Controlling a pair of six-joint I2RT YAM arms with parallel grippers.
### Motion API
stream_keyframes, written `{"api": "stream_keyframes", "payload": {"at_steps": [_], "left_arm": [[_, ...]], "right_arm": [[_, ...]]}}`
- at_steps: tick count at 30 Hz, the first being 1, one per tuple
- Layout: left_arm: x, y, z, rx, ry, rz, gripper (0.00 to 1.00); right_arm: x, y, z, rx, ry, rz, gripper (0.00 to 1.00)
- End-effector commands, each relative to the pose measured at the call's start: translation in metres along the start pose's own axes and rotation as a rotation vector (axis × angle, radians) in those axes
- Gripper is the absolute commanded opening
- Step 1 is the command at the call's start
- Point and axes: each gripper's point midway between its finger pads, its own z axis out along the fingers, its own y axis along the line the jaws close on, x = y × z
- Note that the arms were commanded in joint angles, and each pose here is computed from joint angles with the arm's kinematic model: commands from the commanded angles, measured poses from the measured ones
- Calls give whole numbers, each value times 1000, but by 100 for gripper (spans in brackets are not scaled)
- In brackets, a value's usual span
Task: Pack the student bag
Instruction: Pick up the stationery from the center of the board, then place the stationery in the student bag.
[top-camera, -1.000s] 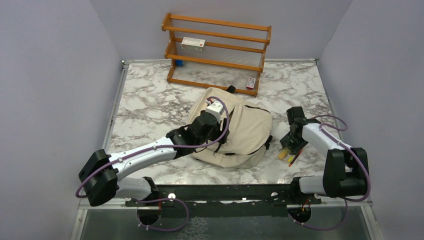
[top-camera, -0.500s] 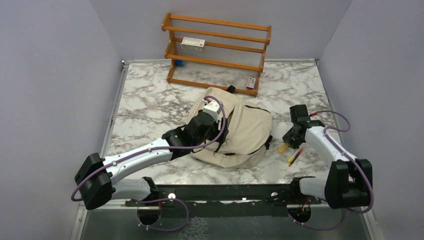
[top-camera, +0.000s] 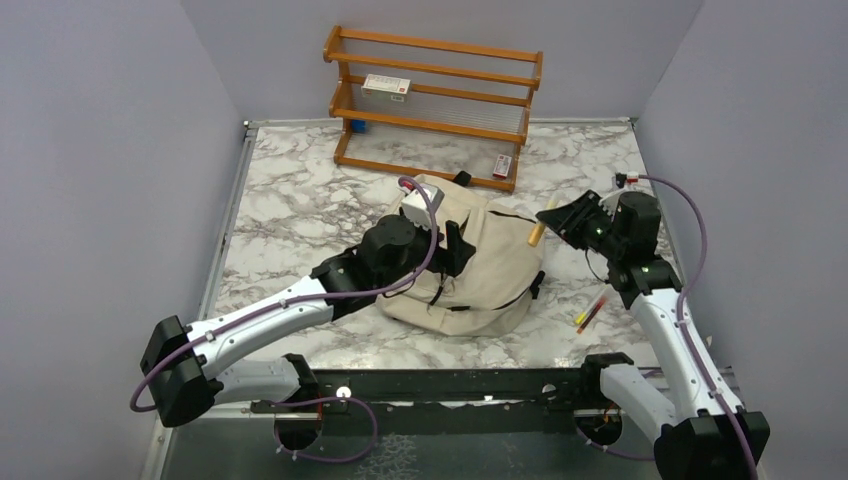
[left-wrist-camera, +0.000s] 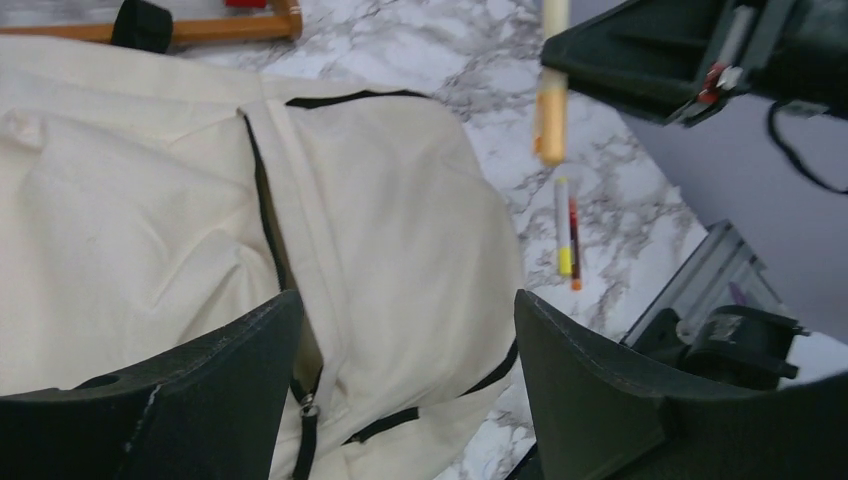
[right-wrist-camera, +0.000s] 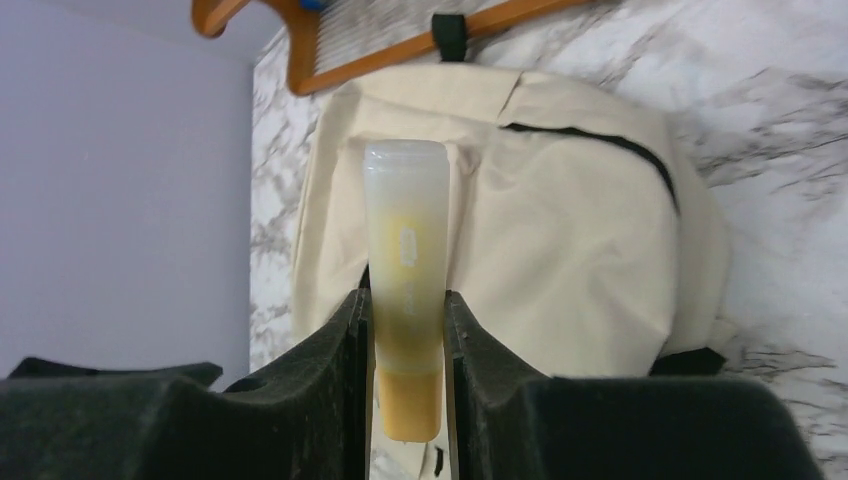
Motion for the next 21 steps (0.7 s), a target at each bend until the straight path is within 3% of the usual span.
{"api": "stream_keyframes", "payload": {"at_steps": [1, 16, 21], "left_arm": [[-42, -41, -3, 161, -106, -59, 80], [-22, -55, 32, 202, -30, -88, 85], [-14, -59, 39, 225, 10, -82, 78]], "right_arm": [[17, 46, -6, -233, 87, 37, 1], [56, 83, 0, -210, 156, 132, 1], [68, 97, 3, -225, 176, 112, 1]]}}
